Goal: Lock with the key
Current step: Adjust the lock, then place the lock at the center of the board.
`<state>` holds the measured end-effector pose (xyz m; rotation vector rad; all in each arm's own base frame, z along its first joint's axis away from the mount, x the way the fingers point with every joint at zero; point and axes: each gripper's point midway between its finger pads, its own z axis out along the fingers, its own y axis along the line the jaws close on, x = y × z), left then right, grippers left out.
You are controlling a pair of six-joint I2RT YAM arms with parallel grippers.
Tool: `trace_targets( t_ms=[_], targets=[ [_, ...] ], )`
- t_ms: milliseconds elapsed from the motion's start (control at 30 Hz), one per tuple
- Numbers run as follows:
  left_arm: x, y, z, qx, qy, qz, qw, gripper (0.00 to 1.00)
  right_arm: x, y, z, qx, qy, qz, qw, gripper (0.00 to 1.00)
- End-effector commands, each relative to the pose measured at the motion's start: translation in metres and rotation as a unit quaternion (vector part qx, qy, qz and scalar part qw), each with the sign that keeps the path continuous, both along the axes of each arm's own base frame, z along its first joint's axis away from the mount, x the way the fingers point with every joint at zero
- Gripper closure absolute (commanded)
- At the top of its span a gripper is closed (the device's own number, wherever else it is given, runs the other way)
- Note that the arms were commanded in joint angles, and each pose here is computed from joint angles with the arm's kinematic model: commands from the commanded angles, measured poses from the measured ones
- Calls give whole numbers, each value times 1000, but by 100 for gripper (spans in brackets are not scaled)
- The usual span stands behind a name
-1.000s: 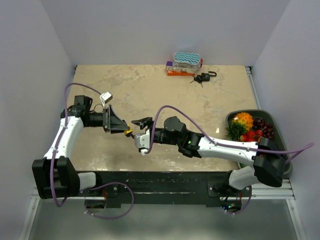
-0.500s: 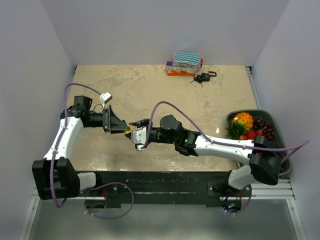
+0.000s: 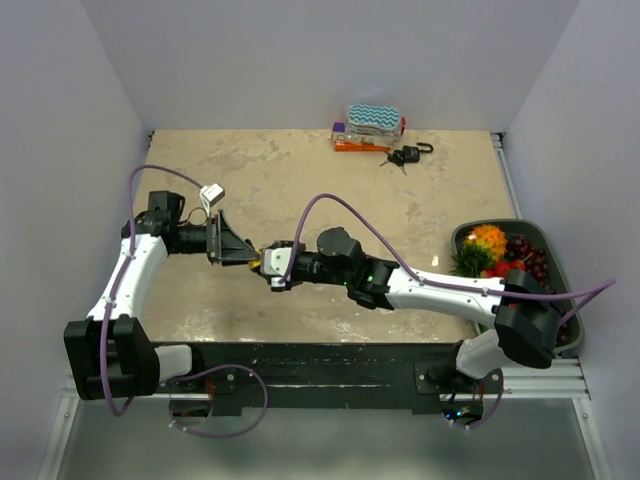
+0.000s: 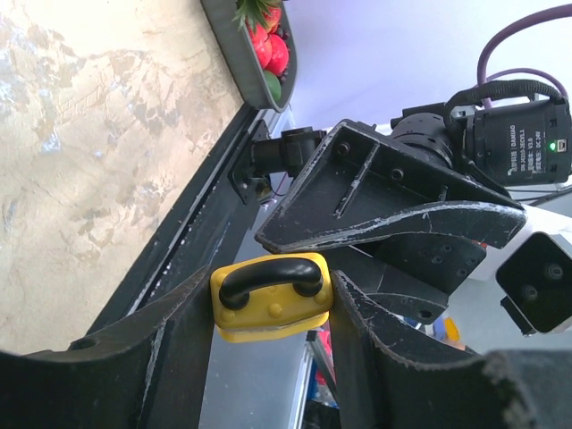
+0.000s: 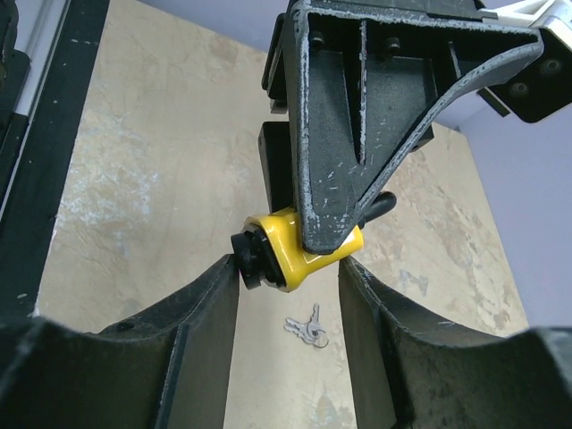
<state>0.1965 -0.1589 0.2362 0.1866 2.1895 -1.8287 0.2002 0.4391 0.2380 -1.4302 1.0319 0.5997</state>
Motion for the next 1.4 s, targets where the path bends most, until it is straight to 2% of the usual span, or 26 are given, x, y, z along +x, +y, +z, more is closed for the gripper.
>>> trace_targets(
  t_ms=[0,133,200,300,333,367,467,500,600,733,800,967,1000,1200,1367],
  targets=[
    [-30,-11,39,-96,11,-55,994,100,22,3,60,75,-35,-22,996,66],
    [-31,-12,36,-86,8,-53,995,100,20,1,62,76,-34,-3,997,73],
    [-31,-12,35,-80,5,-51,995,100,17,0,59,68,-40,6,997,73],
    [-23,-11,33,-47,-17,-40,998,100,14,-4,51,46,-39,12,998,63],
    [-14,-10,33,-8,-48,-28,998,100,13,-6,49,41,-37,10,998,57],
    [-8,-8,32,16,-59,-17,998,100,12,-10,43,28,-32,7,999,45],
    [18,2,27,102,-93,29,990,100,7,-25,32,-1,-23,4,1000,29],
    [30,10,20,147,-102,53,983,100,7,-30,29,-10,-23,0,1000,22],
    [48,24,8,210,-108,84,968,100,3,-52,20,-34,-14,-16,999,14],
    [61,45,-35,308,-83,87,944,100,10,-85,11,-53,12,-59,997,8],
    [67,50,-53,327,-62,84,939,100,18,-100,13,-51,29,-91,994,7],
    [92,63,-92,415,-30,85,906,100,38,-130,11,-50,58,-165,983,5],
    [101,71,-97,443,-31,97,891,100,39,-133,11,-46,64,-173,982,4],
    [130,87,-133,531,12,111,840,100,44,-150,10,-46,68,-198,977,4],
    [140,90,-163,550,51,91,828,100,55,-159,13,-34,70,-220,972,3]
  ],
)
